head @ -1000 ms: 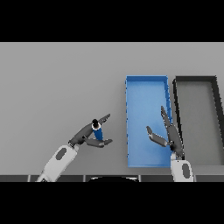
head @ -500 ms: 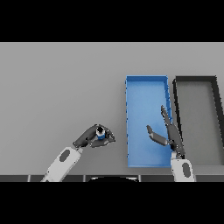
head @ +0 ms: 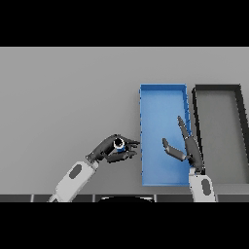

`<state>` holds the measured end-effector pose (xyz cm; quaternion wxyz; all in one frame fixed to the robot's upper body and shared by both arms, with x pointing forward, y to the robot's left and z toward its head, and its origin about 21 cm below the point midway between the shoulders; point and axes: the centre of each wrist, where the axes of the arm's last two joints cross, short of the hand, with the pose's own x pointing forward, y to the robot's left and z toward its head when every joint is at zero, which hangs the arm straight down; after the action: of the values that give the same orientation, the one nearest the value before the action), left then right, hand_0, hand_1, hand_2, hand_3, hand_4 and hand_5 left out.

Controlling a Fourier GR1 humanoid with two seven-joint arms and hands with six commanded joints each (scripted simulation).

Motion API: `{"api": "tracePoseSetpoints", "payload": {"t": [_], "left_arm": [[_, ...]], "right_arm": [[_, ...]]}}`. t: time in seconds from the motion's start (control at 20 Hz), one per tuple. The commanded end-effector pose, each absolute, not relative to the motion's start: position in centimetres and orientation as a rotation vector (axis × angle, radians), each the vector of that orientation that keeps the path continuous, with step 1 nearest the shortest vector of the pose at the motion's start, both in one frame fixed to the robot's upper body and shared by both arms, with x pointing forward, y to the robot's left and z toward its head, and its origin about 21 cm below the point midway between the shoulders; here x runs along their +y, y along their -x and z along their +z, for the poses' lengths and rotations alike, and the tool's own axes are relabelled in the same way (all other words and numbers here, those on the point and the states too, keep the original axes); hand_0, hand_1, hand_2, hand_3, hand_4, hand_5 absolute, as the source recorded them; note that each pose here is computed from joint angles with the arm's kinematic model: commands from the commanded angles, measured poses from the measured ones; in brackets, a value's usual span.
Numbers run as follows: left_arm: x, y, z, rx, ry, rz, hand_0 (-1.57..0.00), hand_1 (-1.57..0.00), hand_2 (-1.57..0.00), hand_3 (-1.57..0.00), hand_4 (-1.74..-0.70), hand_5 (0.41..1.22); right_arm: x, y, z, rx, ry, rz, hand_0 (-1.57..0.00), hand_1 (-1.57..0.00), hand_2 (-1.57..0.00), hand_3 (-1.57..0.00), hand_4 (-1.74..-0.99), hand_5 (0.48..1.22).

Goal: Pick up the blue pipe and place it into the blue bin.

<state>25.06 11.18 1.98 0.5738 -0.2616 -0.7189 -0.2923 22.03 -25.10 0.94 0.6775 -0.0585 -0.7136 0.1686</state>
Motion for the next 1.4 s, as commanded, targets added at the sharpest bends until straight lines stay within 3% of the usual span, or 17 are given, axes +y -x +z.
{"api": "tracePoseSetpoints", "payload": {"t": [0.0, 0.35, 0.8, 0.95, 1.15, 1.35], "left_arm": [[10.9, -25.0, 2.4, -1.677, 0.613, -0.694, -1.54, -1.55, -1.55, -1.45, -1.72, 1.212], [9.9, -25.1, 5.3, -1.665, 0.638, -0.747, -1.57, -1.57, -1.57, -1.44, -1.73, 1.219], [10.2, -25.2, 4.8, -1.642, 0.613, -0.752, -1.57, -1.57, -1.57, -1.44, -1.73, 1.220], [10.2, -25.0, 5.0, -1.645, 0.611, -0.758, -1.57, -1.57, -1.57, -1.44, -1.73, 1.221], [10.1, -25.0, 4.9, -1.638, 0.621, -0.764, -1.57, -1.57, -1.57, -1.44, -1.73, 1.221], [9.7, -25.2, 5.1, -1.649, 0.613, -0.776, -1.57, -1.57, -1.57, -1.44, -1.73, 1.221]], "right_arm": [[-25.0, -22.1, 0.9, -1.604, 0.132, 0.382, 0.00, 0.00, 0.00, 0.00, -1.278, 0.678], [-25.7, -21.5, 0.5, -1.619, 0.135, 0.398, 0.00, 0.00, 0.00, 0.00, -1.273, 0.688], [-25.6, -22.4, 0.8, -1.634, 0.114, 0.418, 0.00, 0.00, 0.00, 0.00, -1.213, 0.684], [-25.9, -22.8, 2.9, -1.730, -0.124, 0.393, 0.00, 0.00, 0.00, 0.00, -1.231, 0.620], [-26.1, -23.2, 7.8, -1.728, -0.375, 0.474, 0.00, 0.00, 0.00, 0.00, -1.292, 0.525], [-24.4, -24.2, 12.4, -1.722, -0.547, 0.713, 0.00, 0.00, 0.00, 0.00, -1.335, 0.507]]}}
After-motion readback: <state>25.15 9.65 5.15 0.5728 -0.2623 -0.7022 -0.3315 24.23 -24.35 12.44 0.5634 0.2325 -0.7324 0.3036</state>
